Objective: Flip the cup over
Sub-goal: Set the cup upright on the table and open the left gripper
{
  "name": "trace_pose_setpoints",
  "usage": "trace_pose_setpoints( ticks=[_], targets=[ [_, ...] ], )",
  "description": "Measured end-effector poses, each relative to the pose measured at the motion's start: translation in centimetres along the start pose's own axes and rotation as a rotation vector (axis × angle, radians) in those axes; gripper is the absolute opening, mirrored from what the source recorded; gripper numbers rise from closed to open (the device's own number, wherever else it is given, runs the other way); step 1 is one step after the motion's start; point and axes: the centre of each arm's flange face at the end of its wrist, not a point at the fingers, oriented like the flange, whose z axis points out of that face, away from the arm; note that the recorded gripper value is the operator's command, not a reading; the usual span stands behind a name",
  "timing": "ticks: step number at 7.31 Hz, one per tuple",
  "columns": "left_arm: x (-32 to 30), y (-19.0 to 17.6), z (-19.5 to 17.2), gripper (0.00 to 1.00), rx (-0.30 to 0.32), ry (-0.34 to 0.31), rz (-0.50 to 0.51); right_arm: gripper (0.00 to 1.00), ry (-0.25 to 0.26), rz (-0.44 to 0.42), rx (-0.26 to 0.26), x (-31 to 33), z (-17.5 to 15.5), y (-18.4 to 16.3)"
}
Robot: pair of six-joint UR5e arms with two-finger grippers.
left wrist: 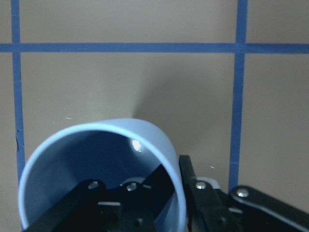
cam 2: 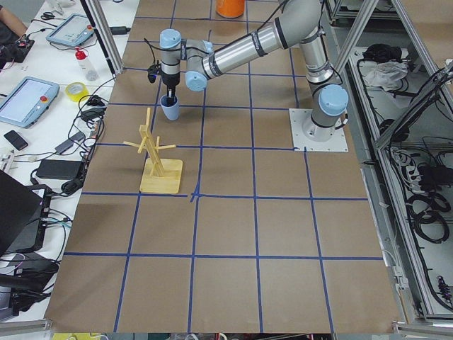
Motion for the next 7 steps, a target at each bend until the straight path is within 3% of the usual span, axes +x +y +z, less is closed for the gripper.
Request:
trace_pose_setpoints(
  ticks=[2,3,4,5,7],
  targets=[
    [-0.1,0.0,1.1,0.00,-0.016,-0.002,-0.001,1.00,0.000,0.000,-0.001,0.0,0.0,0.0],
    [-0.2,-0.1,1.5,0.10,-0.021,-0.002,-0.003,1.00,0.000,0.000,-0.002,0.0,0.0,0.0],
    [-0.2,-0.1,1.9,0.50,-0.027,-0.002,-0.003,1.00,0.000,0.000,-0.003,0.0,0.0,0.0],
    [-0.2,-0.1,2.1,1.00,-0.030,-0.002,-0.006,1.00,0.000,0.000,-0.003,0.0,0.0,0.0],
    [-0.3,-0.4,0.7,1.00,-0.015,-0.002,-0.017,1.00,0.000,-0.001,-0.005,0.0,0.1,0.1]
  ],
)
